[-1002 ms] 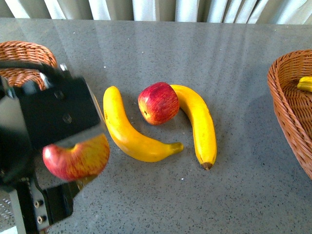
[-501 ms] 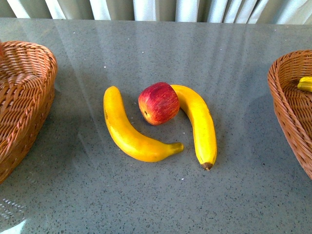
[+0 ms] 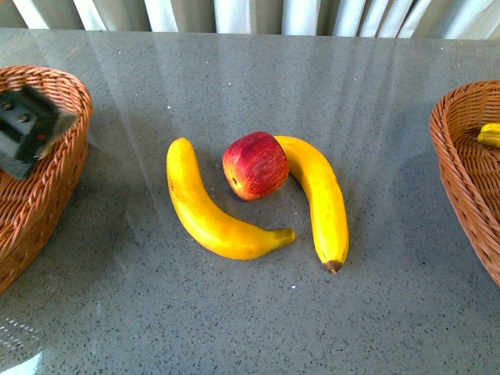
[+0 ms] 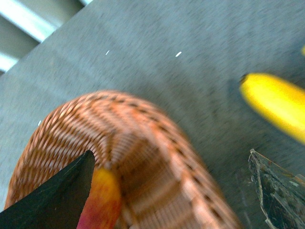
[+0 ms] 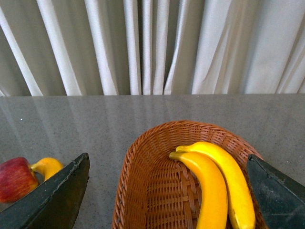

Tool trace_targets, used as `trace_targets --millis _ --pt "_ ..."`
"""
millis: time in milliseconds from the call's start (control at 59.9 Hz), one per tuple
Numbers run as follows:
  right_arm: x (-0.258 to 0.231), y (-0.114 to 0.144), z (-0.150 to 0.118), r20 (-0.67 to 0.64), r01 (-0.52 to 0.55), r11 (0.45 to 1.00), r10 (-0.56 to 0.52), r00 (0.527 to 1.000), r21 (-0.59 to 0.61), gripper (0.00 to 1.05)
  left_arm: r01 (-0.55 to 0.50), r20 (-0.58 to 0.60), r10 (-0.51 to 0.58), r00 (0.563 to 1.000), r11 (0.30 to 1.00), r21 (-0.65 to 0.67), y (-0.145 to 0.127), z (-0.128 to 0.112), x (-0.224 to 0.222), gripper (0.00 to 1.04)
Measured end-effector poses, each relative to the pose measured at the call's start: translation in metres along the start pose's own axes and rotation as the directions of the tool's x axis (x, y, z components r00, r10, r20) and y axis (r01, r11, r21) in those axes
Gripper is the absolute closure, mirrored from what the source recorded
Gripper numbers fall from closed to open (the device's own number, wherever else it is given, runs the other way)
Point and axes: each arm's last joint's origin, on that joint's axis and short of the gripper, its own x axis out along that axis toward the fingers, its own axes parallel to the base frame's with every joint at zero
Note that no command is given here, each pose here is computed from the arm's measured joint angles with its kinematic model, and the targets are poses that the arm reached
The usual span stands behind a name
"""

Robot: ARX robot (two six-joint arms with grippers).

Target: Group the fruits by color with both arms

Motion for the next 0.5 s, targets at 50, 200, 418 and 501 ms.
trace_targets --millis 50,200,418,501 --pt "0.0 0.0 0.0 0.0 0.0 1.0 0.0 1.0 0.0 0.09 0.055 0.057 -0.057 0.997 0.997 0.046 -0.016 0.02 0.003 0.09" --pt "0.0 0.0 0.0 0.0 0.0 1.0 0.0 1.0 0.0 0.09 0.191 0.089 -0.201 0.975 0.975 0.109 -0.051 0.048 0.019 0.09" --pt "0.0 0.0 0.0 0.0 0.0 1.0 0.0 1.0 0.0 0.09 0.286 0.025 -0.292 0.956 0.948 0.136 -0.08 0.048 0.044 0.09" --pt "0.0 0.0 0.0 0.0 0.0 1.0 0.0 1.0 0.0 0.09 0.297 0.015 -0.302 0.953 0.945 0.137 -0.083 0.047 0.05 0.09"
